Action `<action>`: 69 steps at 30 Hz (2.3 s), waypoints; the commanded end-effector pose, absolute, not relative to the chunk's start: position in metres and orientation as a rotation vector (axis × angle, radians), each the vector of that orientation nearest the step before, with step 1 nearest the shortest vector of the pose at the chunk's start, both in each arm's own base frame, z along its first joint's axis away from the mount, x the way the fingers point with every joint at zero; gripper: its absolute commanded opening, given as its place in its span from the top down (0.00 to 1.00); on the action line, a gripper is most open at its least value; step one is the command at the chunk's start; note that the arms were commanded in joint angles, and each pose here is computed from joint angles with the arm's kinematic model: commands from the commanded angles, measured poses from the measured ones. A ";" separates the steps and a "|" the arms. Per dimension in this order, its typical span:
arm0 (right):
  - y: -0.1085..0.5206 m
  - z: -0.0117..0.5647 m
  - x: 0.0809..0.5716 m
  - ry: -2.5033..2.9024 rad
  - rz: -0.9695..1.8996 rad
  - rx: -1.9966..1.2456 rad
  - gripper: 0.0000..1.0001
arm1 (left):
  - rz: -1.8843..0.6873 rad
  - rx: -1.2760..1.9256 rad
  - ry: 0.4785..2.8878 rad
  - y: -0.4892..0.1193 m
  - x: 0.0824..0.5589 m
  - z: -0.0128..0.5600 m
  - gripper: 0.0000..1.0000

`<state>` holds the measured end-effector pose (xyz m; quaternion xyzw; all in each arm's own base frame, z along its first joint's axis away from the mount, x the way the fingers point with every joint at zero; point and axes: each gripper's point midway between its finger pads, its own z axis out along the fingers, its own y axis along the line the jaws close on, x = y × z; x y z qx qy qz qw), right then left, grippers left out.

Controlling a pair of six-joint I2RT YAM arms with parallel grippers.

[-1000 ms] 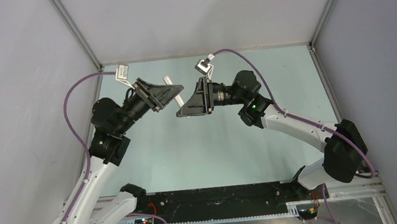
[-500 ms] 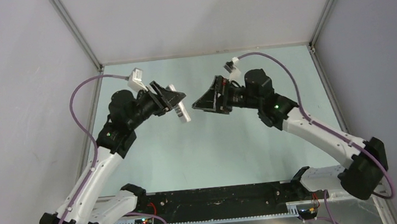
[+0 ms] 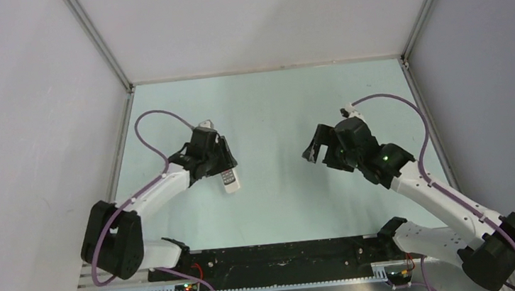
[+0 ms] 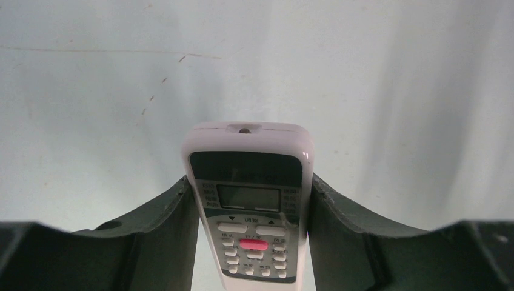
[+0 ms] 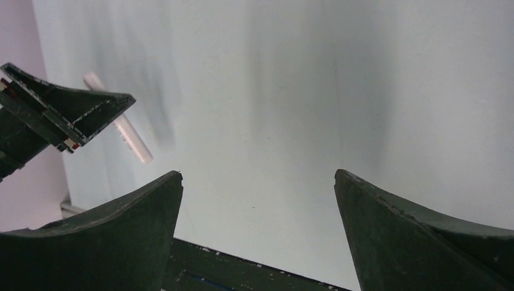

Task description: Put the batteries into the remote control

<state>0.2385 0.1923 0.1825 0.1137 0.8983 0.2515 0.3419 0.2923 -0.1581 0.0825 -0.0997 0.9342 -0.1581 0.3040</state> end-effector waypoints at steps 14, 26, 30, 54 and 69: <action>0.129 0.184 0.220 2.271 0.437 0.492 0.00 | -0.229 -0.258 2.439 -0.156 0.315 0.031 0.43; 0.096 0.196 0.202 2.185 0.387 0.622 0.01 | -0.194 -0.234 2.383 -0.148 0.318 0.047 0.00; 0.082 0.199 0.195 2.150 0.365 0.689 0.04 | -0.205 -0.252 2.327 -0.143 0.316 0.069 0.00; 0.021 0.329 0.159 1.899 0.313 0.574 0.01 | -0.372 -0.365 1.538 -0.036 0.205 0.321 0.00; 0.021 0.343 0.156 1.869 0.350 0.553 0.01 | -0.288 -0.420 1.492 0.002 0.170 0.332 0.01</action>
